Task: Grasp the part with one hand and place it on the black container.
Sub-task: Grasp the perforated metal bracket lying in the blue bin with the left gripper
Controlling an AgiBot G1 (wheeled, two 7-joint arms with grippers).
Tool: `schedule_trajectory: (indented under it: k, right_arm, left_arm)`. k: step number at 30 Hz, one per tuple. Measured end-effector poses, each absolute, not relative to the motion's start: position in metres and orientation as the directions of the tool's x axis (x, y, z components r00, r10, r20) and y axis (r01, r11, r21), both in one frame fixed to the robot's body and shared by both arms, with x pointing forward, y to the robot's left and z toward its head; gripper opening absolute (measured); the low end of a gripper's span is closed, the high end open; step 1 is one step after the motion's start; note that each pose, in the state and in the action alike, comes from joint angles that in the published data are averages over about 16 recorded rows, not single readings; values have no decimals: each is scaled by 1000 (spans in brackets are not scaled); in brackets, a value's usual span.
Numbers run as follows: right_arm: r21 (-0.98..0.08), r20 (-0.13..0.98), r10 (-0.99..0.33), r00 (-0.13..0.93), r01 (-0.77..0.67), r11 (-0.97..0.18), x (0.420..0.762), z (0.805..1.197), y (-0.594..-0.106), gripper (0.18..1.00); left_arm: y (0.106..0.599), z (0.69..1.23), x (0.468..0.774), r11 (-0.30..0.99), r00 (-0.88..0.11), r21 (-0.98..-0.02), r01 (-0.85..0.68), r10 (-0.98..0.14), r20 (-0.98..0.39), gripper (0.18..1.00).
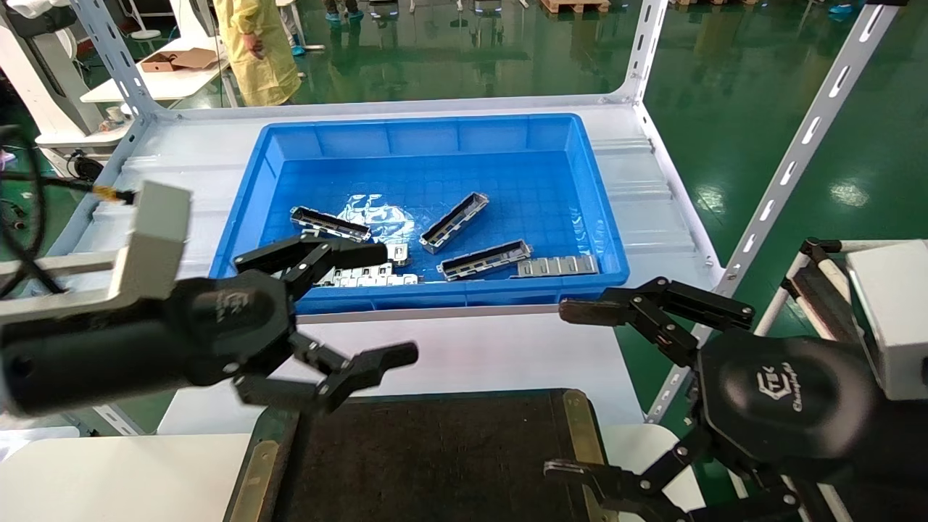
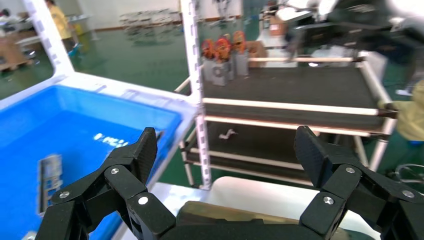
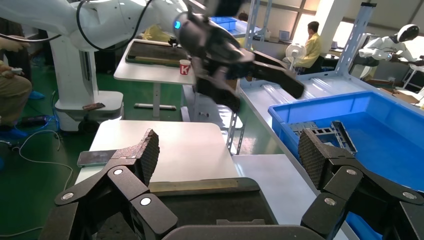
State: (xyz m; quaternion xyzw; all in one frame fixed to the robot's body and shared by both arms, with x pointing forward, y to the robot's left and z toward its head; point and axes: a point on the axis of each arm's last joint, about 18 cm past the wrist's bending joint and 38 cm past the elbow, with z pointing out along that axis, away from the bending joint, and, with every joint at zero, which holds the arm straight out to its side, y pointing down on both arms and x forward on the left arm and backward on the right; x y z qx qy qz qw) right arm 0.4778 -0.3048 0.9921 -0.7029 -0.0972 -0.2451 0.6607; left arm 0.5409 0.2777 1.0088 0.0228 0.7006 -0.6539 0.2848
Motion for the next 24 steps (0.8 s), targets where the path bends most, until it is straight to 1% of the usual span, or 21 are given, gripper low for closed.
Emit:
schedule_trajectory:
  k: [15,24]
  right_arm:
    - [-881,473,-187,861,460,-108,478,992,-305,1001]
    - [-881,473,-187,861,460,-108,478,992,-305,1001]
  left_arm:
    - [231,1022,642,190,-742,-912,364,-533,-407,1001]
    - [201,1022,698,224,-678,-918,328,-620,-394,1001]
